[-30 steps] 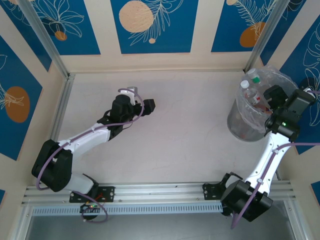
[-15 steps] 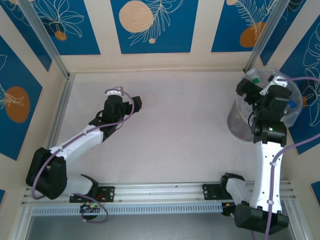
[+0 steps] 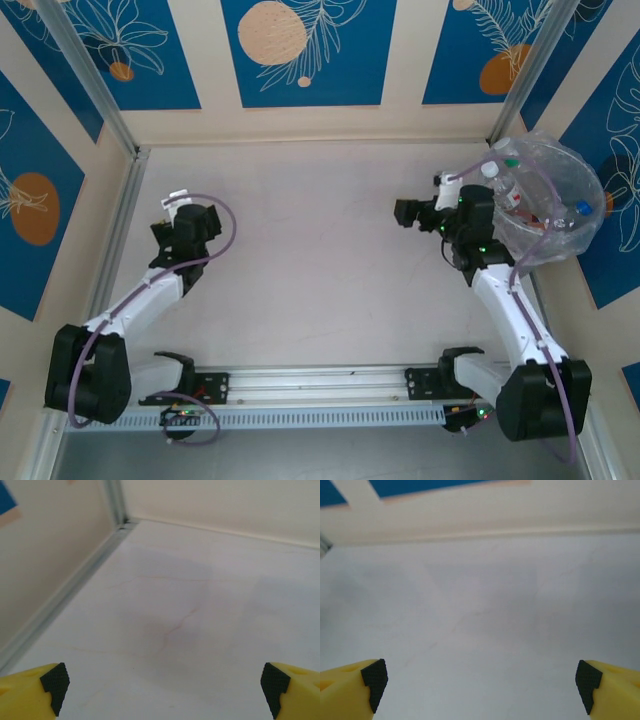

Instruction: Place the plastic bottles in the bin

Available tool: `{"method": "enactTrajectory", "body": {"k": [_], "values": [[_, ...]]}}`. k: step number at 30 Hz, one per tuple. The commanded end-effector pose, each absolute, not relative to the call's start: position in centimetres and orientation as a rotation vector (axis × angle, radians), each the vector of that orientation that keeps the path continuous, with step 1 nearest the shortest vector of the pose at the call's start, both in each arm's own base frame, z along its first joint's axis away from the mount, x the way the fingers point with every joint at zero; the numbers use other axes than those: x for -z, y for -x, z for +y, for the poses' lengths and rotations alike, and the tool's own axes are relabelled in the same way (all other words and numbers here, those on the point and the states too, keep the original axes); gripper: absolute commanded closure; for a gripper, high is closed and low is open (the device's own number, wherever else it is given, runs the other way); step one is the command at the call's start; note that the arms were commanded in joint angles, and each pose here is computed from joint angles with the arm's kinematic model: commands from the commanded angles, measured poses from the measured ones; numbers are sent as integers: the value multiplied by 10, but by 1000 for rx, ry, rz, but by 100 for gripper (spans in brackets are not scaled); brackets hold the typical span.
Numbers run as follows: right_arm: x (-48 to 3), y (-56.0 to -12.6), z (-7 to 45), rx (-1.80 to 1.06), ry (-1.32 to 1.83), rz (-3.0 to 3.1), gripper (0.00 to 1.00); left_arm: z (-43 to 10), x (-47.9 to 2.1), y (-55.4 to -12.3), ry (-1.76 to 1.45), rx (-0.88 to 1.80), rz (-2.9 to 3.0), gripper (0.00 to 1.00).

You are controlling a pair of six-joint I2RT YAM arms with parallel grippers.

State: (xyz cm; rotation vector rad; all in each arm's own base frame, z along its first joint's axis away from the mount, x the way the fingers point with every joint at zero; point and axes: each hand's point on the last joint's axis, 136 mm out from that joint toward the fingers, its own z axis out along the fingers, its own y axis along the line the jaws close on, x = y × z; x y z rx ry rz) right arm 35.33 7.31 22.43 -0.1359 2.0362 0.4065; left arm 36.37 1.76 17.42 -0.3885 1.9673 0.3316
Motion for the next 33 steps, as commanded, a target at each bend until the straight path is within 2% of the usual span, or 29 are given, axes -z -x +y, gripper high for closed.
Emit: {"method": "enactTrajectory", "body": {"k": [1,8,13,16,20,33], "values": [[-207,-357,84,-398,264,1987,1,42,-160,-362,363,-496,1973,0],[-148,-363,88,-422,288,2021,1,19,-112,-398,148,-336,2070,1],[-134,-375,82,-380,260,2017,1,-1,-93,-414,6,-244,2066,1],[-128,-379,78,-350,251,2018,1,-18,-97,-400,-79,-138,1988,1],[-122,-381,69,-292,244,1974,1,-1,-97,-383,32,-171,1865,1],[-97,-386,44,-245,138,1898,1,5,-92,-389,63,-201,1919,1]]}}
